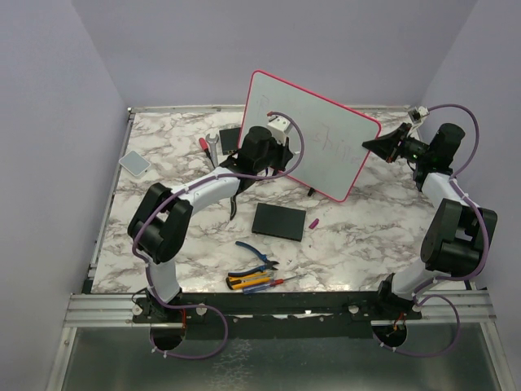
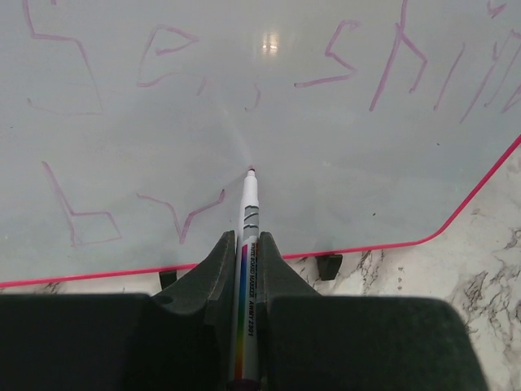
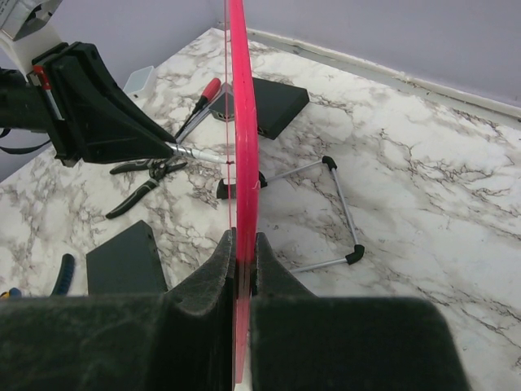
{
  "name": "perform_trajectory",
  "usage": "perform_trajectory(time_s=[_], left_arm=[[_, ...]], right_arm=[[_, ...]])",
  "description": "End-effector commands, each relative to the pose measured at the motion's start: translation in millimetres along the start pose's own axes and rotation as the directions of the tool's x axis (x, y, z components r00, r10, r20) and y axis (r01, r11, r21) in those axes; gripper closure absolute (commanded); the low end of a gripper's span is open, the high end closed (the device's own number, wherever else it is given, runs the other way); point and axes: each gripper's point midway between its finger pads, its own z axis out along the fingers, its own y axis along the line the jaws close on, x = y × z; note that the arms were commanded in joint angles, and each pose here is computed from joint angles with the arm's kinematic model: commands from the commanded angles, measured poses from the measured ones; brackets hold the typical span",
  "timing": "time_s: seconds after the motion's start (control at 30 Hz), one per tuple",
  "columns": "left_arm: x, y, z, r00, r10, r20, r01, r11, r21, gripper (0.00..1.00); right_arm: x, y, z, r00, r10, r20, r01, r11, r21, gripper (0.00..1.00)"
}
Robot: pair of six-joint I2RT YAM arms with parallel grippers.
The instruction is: Write a sentence on the whiteboard
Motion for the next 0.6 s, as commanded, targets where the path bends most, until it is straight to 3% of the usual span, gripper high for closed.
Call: perform_trajectory(time_s=[0.0, 0.57], left_arm=[[-7, -2, 9, 1.0, 0.009, 0.018, -0.009, 1.0, 0.012, 1.0], [-11, -8, -7, 0.999, 0.019, 0.026, -0.02, 0.999, 0.028, 1.0]], right_arm=[[22, 0, 7, 0.999, 0.033, -0.039, -0.033, 0.999, -0.011, 0.99], [22, 0, 7, 0.999, 0.031, -0.039, -0.032, 0.999, -0.01, 0.99]])
